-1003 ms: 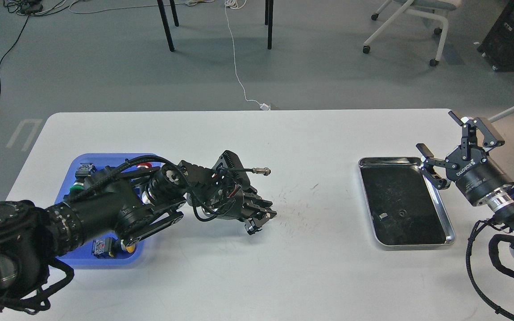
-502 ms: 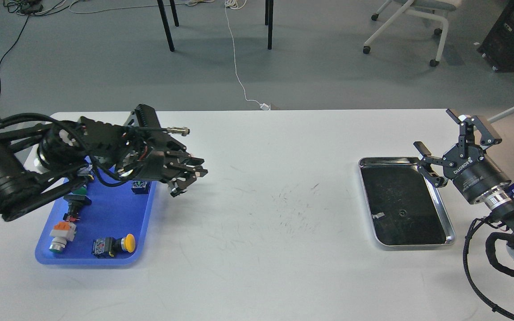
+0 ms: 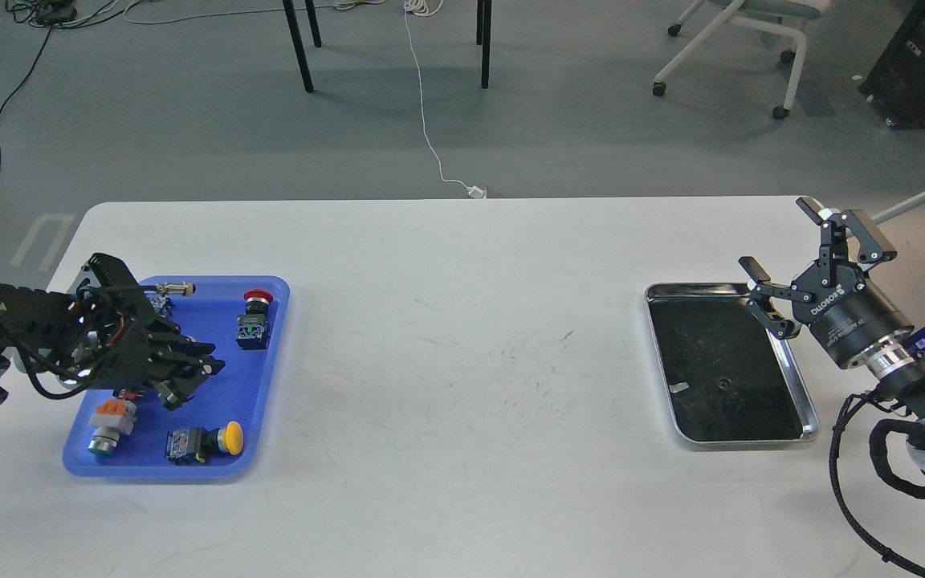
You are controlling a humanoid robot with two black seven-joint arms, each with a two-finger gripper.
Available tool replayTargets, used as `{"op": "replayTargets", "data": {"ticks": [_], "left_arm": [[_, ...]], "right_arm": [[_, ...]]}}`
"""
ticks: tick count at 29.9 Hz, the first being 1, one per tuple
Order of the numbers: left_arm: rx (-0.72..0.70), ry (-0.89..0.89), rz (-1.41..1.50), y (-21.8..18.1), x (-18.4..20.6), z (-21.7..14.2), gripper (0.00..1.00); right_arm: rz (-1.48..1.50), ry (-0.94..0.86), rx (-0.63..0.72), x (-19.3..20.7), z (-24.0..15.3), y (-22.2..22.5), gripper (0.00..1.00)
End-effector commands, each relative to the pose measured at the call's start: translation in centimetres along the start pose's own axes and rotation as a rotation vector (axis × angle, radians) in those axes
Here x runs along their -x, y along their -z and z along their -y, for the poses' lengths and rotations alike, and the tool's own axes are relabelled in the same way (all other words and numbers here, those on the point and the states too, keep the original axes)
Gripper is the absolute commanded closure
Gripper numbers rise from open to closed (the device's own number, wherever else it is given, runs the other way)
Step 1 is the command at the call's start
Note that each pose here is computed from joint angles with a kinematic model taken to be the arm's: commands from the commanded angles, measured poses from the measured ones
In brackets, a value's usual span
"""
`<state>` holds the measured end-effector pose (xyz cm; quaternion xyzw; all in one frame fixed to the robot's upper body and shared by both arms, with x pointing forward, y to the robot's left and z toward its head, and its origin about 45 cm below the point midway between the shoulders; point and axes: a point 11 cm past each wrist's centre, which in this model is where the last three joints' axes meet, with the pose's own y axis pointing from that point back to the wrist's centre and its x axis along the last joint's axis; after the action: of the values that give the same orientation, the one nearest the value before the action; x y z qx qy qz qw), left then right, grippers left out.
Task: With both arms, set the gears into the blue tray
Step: 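Carry the black part into the blue tray and release it, then raise the left gripper up away from the blue tray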
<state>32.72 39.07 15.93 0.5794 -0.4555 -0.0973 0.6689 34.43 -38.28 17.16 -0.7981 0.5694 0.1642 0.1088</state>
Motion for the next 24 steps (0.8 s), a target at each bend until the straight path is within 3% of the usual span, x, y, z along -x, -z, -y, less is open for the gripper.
{"op": "replayTargets", "data": {"ticks": [1, 13, 17, 24], "left_arm": [[-0.009, 0.021, -0.013, 0.3, 1.0, 0.0, 0.87], [-0.025, 0.066, -0.040, 0.6, 3.5, -1.2, 0.83], [-0.008, 0.059, -0.042, 0.0, 3.5, -0.9, 0.76], [0.012, 0.042, -0.031, -0.7, 2.8, -0.5, 0.76]], "right_arm": [[0.001, 0.000, 0.000, 0.0, 0.0, 0.0, 0.02], [0.007, 0.001, -0.002, 0.1, 0.1, -0.2, 0.02], [0.009, 0.002, -0.002, 0.2, 0.1, -0.3, 0.02], [0.006, 0.002, -0.002, 0.1, 0.1, -0.2, 0.02]]}}
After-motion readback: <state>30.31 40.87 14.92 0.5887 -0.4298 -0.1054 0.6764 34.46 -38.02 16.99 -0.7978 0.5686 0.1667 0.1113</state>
